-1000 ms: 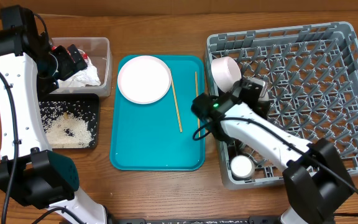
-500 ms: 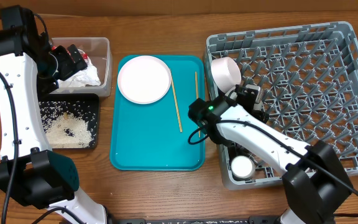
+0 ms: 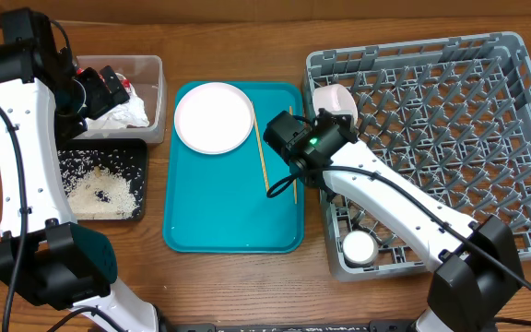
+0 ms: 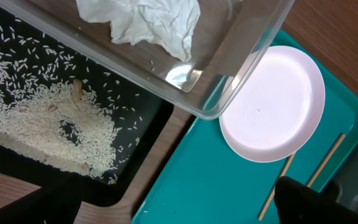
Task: Sort waste into correct bins and load items into the dishwasher
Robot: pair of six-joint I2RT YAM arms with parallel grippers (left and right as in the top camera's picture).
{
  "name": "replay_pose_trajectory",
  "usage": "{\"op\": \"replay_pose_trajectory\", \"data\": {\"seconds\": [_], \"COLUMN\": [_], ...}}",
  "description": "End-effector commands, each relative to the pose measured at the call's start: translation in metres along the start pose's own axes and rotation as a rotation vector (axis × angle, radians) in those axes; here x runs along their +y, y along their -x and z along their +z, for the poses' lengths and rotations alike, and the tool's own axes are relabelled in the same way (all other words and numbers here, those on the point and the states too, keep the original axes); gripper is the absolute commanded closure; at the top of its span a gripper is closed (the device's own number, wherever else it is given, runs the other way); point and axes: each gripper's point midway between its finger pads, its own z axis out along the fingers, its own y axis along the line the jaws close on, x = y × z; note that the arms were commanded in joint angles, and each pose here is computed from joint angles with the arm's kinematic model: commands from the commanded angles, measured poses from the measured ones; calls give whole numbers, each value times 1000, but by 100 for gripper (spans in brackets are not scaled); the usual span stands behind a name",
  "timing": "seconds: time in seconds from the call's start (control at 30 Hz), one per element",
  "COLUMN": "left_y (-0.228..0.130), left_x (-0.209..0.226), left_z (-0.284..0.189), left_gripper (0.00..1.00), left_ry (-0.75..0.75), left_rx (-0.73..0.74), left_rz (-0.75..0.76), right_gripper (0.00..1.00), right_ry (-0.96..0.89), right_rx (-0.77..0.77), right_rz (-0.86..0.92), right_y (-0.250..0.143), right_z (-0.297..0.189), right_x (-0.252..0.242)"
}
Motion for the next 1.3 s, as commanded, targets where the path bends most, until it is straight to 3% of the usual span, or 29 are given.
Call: {"op": "replay_pose_trajectory", "data": {"seconds": [0.0, 0.4, 0.97, 1.27], "left_y": [3, 2, 3, 3], "left_x": [-2, -2, -2, -2], "left_z": [-11, -11, -11, -11], "left_gripper": [0, 0, 0, 0], "left_ry": [-5, -4, -5, -5], "left_rx": [-35, -34, -35, -35], "left_rz": [18, 18, 18, 18], "right_gripper": [59, 63, 66, 95], "right_ry": [97, 86, -99, -106], "right_rx": [47, 45, -201, -225], "right_rz": [-63, -44, 70, 152], "right_y": [-6, -4, 48, 66], "right_z": [-8, -7, -5, 4], "right_x": [15, 12, -23, -35]}}
